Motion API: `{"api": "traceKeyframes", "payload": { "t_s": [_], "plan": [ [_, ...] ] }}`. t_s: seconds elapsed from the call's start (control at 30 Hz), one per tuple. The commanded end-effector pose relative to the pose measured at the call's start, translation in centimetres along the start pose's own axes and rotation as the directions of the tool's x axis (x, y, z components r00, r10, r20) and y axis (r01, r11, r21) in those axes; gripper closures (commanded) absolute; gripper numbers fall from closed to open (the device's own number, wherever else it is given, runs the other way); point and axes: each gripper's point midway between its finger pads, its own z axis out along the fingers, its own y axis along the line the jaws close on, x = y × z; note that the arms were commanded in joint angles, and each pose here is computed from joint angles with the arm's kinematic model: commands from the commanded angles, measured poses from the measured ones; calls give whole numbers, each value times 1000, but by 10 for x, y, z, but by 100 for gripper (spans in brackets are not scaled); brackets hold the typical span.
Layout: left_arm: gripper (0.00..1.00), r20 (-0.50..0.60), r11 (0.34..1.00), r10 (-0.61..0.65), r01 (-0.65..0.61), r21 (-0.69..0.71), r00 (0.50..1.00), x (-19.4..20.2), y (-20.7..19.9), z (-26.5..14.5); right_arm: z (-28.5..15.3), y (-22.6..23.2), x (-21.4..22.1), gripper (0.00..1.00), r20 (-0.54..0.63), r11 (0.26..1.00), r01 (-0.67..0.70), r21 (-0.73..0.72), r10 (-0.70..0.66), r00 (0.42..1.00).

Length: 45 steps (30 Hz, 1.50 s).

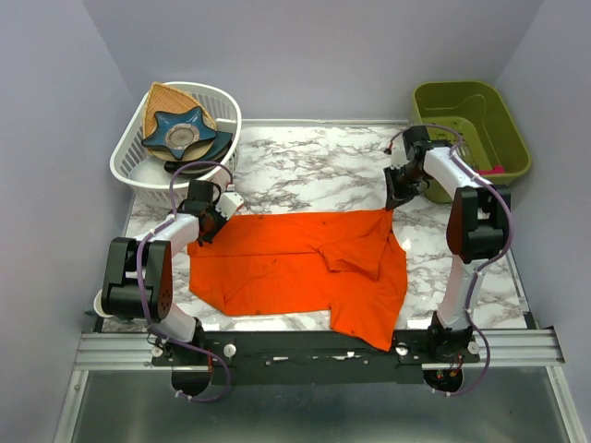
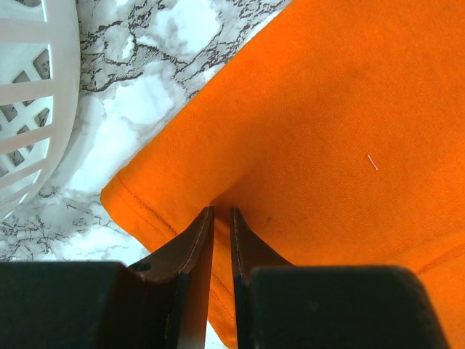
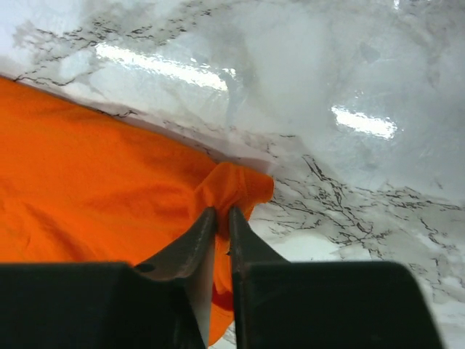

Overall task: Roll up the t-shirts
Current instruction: Fold the T-shirt at the center of the board.

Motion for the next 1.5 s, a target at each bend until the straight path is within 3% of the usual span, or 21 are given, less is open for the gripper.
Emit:
{"api": "traceKeyframes", "payload": {
  "t_s": [0.0, 0.07, 0.57, 0.67, 0.8, 0.93, 1.07, 1.23, 1.47],
  "plan": [
    [77, -122, 999, -19, 25, 46, 992, 37, -17, -3, 13, 15, 9, 91, -50, 995, -44, -95, 39, 998],
    [78, -128, 999, -20, 25, 40, 992, 40, -17, -4, 14, 14, 9, 99, -53, 994, -49, -95, 45, 998],
    [80, -153, 995, -96, 93, -27, 984, 61, -4, -14, 17, -18, -25, 99, 38, 997, -60, 42, 58, 998],
    [80, -146, 995, -96, 93, -34, 985, 58, -2, -14, 16, -25, -31, 88, 53, 996, -47, 78, 43, 998],
    [79, -116, 993, -118, 115, -33, 986, 48, 1, -18, -4, -23, -40, 61, 79, 996, -9, 89, 2, 997],
    [78, -63, 987, -159, 157, -36, 985, 31, 7, -25, -28, -7, -45, 57, 131, 997, 49, 52, -55, 990],
    [78, -26, 984, -175, 175, -8, 984, 20, 5, -28, -26, 14, -36, 60, 125, 977, 215, 5, -214, 969],
    [78, -16, 984, -177, 177, 9, 984, 18, 2, -28, -4, 40, -11, 79, 66, 911, 411, -26, -408, 910],
    [77, -30, 985, -173, 173, 11, 985, 25, -2, -27, 26, 25, -12, 87, -25, 895, 445, 31, -445, 895]
  ]
}}
